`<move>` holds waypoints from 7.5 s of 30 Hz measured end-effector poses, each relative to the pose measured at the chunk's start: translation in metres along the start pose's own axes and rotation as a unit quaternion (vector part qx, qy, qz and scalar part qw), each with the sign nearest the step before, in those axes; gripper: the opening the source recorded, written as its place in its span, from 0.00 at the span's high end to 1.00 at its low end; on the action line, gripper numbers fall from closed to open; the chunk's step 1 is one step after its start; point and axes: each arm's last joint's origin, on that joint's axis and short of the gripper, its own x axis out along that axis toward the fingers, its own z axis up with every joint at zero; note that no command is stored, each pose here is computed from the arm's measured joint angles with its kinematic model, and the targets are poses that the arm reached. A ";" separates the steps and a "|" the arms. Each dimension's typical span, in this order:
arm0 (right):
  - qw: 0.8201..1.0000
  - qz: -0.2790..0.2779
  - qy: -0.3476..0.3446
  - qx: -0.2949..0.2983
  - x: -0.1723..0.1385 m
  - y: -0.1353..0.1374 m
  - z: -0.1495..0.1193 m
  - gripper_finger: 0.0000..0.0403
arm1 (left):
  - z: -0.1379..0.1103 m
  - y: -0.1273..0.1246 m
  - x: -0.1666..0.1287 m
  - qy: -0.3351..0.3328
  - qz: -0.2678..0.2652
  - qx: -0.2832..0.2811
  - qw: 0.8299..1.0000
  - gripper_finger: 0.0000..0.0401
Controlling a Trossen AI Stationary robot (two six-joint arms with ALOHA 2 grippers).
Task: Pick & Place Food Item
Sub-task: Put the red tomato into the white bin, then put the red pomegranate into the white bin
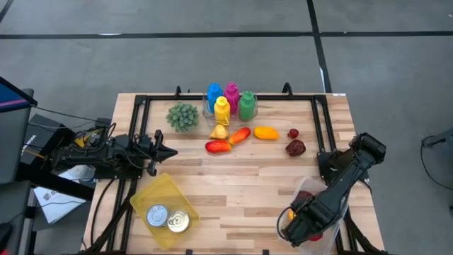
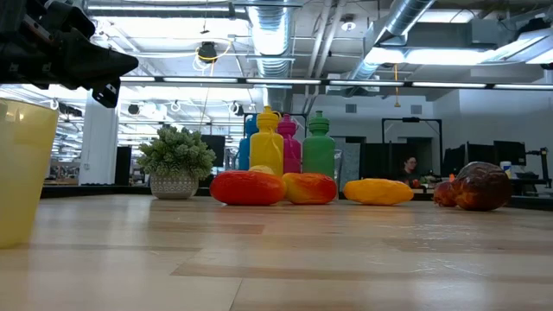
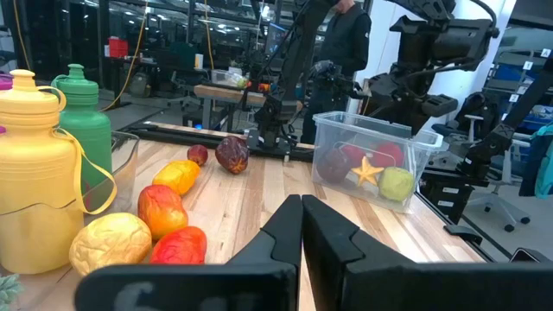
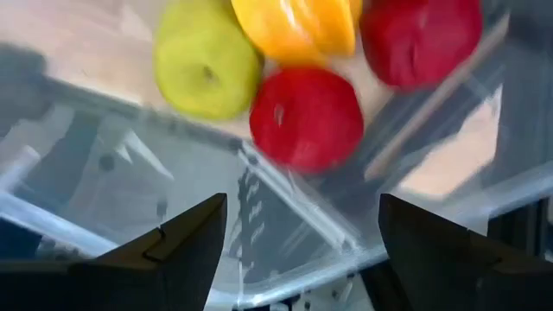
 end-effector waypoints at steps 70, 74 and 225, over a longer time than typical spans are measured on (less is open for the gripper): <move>0.928 0.245 -0.205 -0.191 -0.063 -0.042 0.029 0.91 | 0.000 0.000 0.000 0.000 0.000 0.000 1.000 1.00; 0.899 0.270 -0.280 -0.203 -0.094 -0.049 0.054 0.76 | 0.000 0.000 0.000 0.000 0.000 0.000 1.000 1.00; 0.976 0.188 0.028 -0.104 0.022 -0.063 0.008 0.60 | 0.000 0.000 0.000 0.000 0.000 0.000 1.000 1.00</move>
